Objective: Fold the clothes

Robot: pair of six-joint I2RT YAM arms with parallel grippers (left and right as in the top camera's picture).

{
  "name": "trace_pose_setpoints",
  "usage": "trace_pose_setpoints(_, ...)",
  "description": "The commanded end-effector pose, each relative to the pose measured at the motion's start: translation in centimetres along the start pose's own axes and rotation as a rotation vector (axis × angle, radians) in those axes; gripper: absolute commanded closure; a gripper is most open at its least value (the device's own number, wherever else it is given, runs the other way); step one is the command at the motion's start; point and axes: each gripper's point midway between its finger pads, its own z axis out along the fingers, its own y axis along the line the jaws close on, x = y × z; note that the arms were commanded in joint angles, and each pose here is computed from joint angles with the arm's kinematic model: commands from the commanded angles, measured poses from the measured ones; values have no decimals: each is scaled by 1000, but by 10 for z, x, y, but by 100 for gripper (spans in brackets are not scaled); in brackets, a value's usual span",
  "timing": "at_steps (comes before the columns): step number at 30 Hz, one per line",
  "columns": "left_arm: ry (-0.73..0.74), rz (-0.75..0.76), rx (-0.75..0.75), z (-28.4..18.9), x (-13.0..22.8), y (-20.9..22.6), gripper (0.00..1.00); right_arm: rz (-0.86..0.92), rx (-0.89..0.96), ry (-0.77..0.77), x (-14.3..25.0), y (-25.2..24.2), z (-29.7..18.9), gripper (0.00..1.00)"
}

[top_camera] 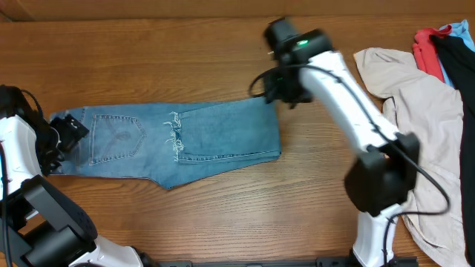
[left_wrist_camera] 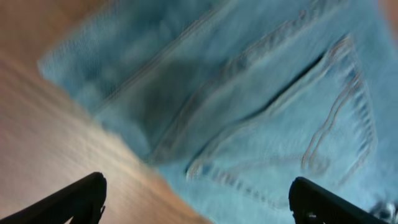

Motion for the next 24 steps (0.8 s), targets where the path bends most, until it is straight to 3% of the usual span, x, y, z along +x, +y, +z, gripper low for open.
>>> trace_pose_setpoints(1, -87, 40, -33, -8, -22, 9, 5, 35, 49, -27, -5, -28, -16, 31)
trace_pose_setpoints(11, -208, 53, 54, 9, -71, 22, 12, 92, 74, 19, -1, -56, -15, 32)
trace_pose_setpoints(17, -129, 122, 140, 55, -68, 9, 11, 93, 75, 22, 0, -56, -15, 31)
trace_pose_setpoints(24, -41, 107, 95, 109, -58, 21, 8, 92, 83, 45, 6, -58, -15, 32)
